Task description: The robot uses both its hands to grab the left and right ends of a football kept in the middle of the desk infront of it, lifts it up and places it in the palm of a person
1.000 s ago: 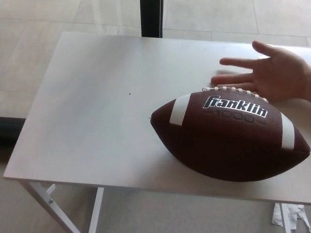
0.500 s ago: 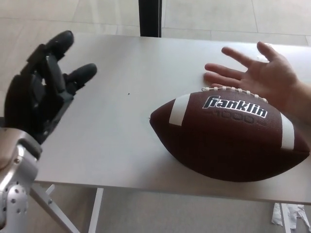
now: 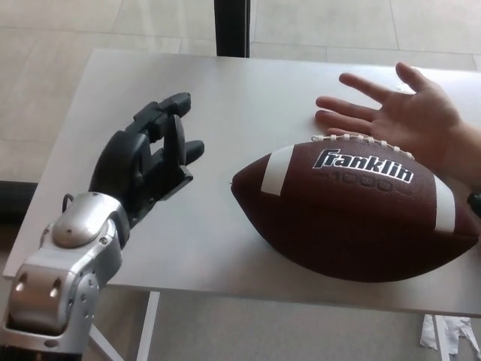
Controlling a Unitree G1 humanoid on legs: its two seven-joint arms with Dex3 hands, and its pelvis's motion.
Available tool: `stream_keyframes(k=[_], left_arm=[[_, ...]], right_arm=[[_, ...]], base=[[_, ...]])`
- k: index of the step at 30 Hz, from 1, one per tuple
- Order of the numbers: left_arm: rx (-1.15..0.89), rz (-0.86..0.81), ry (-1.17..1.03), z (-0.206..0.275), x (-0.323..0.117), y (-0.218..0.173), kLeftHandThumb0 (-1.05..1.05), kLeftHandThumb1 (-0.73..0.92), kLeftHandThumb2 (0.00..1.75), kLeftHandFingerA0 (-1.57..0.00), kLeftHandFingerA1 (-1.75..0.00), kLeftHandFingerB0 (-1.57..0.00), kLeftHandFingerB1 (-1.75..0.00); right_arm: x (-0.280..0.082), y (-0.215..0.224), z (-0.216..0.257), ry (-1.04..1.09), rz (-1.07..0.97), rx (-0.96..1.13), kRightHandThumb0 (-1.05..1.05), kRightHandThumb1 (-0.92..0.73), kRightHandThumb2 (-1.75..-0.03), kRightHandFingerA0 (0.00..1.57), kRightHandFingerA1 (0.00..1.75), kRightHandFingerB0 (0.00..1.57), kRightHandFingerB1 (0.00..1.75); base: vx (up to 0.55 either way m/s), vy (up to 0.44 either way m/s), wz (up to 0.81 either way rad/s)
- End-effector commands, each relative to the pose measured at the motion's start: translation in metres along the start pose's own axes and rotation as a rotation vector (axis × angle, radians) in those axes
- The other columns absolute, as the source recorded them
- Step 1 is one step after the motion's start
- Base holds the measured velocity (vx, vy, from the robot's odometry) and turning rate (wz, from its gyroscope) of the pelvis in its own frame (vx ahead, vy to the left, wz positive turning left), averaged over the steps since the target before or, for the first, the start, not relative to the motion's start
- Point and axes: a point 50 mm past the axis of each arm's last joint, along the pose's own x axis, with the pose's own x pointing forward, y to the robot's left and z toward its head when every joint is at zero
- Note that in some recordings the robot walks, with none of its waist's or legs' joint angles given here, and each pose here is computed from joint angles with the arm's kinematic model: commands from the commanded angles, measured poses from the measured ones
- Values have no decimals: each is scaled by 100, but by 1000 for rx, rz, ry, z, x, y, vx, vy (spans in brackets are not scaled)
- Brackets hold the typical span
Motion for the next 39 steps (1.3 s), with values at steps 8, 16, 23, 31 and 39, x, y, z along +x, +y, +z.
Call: stream_keyframes(k=[8, 16, 23, 31, 39], left_arm=[[248, 43, 185, -22, 10, 0, -101, 91, 82, -6, -42, -5, -23], [272, 45, 224, -27, 16, -9, -95, 84, 129, 0, -45, -14, -23], [211, 26, 223, -37, 21, -25, -98, 92, 88, -4, -40, -1, -22], [114, 29, 196, -37, 27, -40, -88, 82, 127, 0, -46, -10, -16], [-5, 56, 195, -35, 27, -49, -99, 92, 86, -8, -47, -8, -23]], right_arm=[[-4, 11, -36, 169, -181, -62, -102, -73, -111, 32, 49, 25, 41], [-6, 33, -37, 174, -167, -41, -105, -92, -75, 38, 38, 26, 32], [-19, 48, -44, 181, -163, -34, -104, -92, -75, 37, 37, 25, 32], [-32, 56, -60, 184, -141, -49, -105, -92, -70, 39, 38, 29, 30], [-39, 64, -63, 150, -126, -227, -105, -92, -72, 34, 36, 29, 31]], base=[[0, 0, 0], [0, 0, 0], [0, 0, 0], [0, 0, 0], [0, 0, 0]])
